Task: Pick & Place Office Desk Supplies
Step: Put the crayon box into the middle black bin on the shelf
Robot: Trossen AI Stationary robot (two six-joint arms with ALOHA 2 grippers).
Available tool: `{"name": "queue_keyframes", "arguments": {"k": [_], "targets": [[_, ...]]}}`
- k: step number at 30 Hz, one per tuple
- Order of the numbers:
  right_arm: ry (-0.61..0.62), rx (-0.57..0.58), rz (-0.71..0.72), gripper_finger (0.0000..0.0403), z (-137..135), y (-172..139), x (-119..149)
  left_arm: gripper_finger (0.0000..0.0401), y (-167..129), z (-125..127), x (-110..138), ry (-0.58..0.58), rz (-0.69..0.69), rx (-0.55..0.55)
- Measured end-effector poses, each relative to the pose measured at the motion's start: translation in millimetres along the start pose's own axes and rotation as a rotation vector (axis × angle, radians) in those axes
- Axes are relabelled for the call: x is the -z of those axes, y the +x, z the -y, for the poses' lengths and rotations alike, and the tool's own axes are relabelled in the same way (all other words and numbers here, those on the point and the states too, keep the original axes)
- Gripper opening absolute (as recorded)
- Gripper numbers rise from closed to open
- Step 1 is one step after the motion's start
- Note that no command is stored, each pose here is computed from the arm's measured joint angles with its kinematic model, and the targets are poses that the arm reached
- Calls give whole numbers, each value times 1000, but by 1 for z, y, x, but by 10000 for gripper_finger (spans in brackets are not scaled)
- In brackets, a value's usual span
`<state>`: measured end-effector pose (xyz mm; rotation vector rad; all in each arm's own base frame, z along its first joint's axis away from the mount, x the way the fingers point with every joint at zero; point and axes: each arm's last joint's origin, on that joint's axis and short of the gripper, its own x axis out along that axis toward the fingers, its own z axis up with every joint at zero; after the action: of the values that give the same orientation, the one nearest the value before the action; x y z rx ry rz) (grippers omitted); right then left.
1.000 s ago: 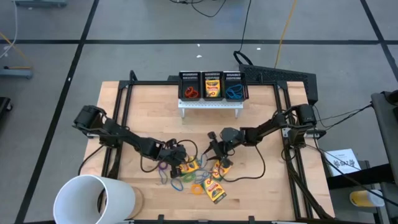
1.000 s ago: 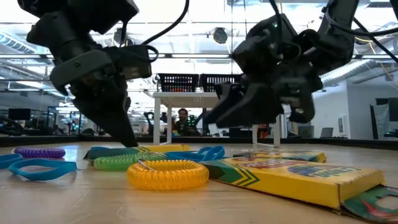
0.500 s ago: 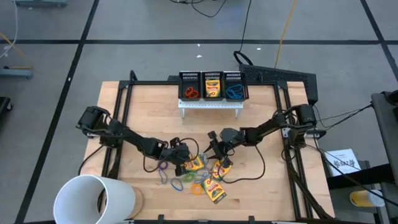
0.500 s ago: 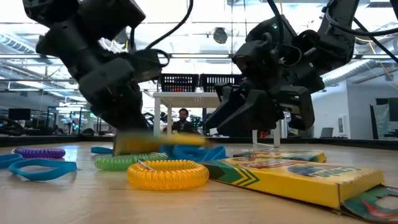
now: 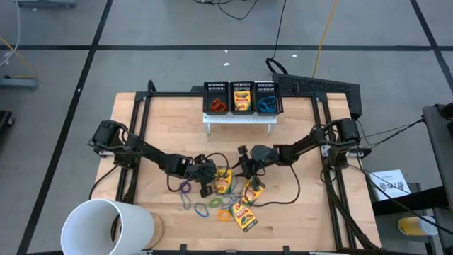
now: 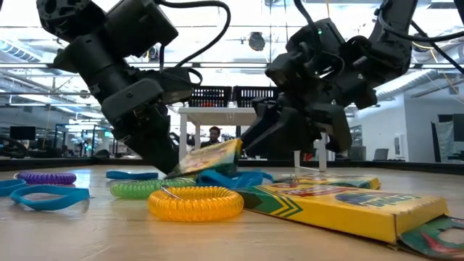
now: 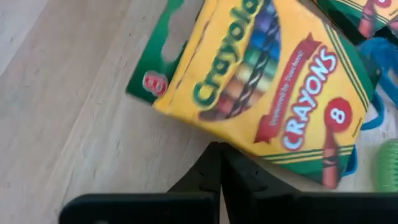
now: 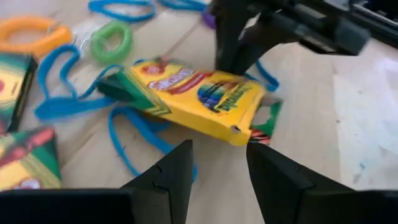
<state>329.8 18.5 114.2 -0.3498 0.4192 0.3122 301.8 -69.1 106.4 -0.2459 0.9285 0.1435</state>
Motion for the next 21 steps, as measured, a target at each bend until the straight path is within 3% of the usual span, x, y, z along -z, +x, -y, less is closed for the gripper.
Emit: {"name": "queue_keyframes", "arguments": {"k": [6,13,21], "targets": [[-30,-3,-7,139,-3,8,10,20,0,1,-2,17,17,8],[-10,-37,-10,139,-6,43,16,8,0,0,-3,13,34,15],[-55,-7,-3,139,-2,40,6,10,0,1,-3,22,33,16]]}}
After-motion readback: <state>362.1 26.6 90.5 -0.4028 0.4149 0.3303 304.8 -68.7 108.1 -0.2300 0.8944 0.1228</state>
